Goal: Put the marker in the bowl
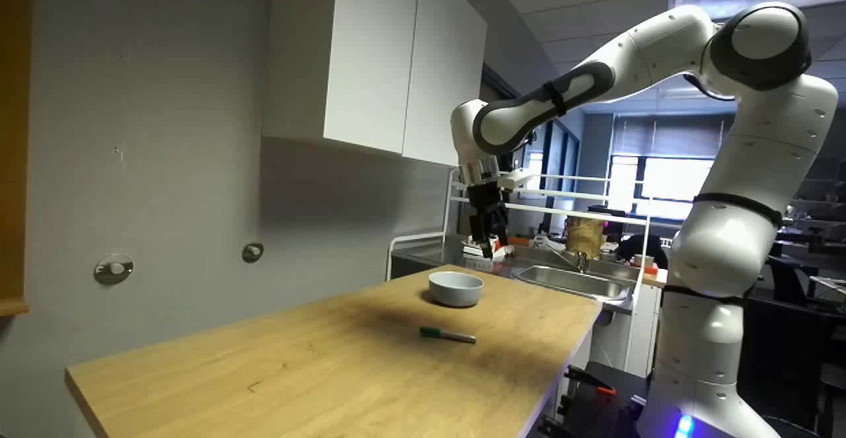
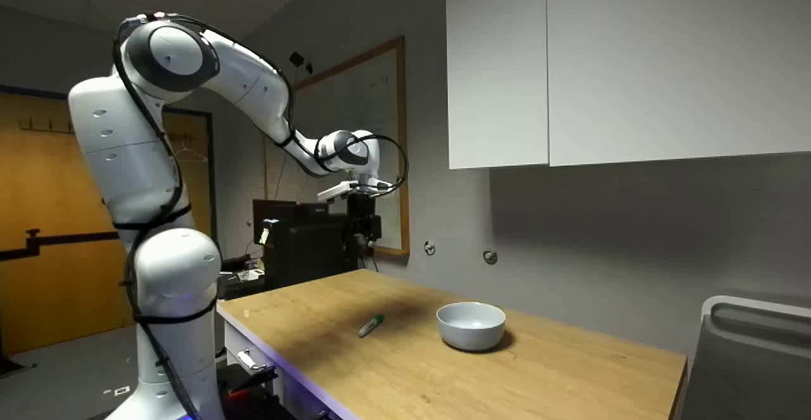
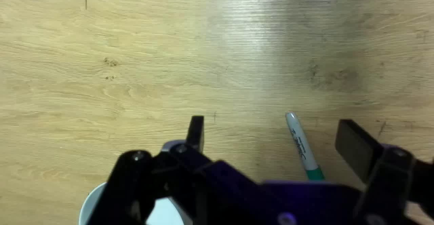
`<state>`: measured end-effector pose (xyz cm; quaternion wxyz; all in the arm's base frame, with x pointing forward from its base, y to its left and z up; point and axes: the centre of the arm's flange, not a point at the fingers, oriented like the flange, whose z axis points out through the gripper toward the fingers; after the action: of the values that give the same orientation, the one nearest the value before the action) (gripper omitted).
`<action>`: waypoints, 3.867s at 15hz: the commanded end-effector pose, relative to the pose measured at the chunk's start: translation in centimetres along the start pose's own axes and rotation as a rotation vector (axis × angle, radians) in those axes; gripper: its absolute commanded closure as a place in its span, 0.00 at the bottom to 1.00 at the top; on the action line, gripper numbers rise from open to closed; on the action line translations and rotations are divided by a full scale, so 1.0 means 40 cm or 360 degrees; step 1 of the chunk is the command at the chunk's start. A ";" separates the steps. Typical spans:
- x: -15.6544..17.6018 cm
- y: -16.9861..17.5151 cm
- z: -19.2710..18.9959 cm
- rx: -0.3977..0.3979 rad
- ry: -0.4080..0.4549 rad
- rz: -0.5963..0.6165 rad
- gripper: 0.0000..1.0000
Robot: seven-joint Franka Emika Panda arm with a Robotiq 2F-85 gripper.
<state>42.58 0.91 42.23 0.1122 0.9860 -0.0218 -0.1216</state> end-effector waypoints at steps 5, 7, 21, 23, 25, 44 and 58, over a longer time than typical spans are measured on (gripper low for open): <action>0.001 0.000 -0.002 0.0001 0.0004 0.0000 0.00; 0.001 0.000 -0.002 0.0001 0.0004 0.0000 0.00; 0.022 0.002 0.015 -0.0002 0.0015 -0.0005 0.00; 0.042 -0.001 0.033 0.0023 0.0043 -0.0048 0.00; 0.073 -0.011 0.058 0.0067 0.0077 -0.0092 0.00; 0.396 -0.150 0.347 0.0341 -0.0283 -0.0569 0.00; 0.490 -0.162 0.417 0.0327 -0.0538 -0.0572 0.33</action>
<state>56.18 2.57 20.30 -0.0203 0.9490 0.1182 -0.2915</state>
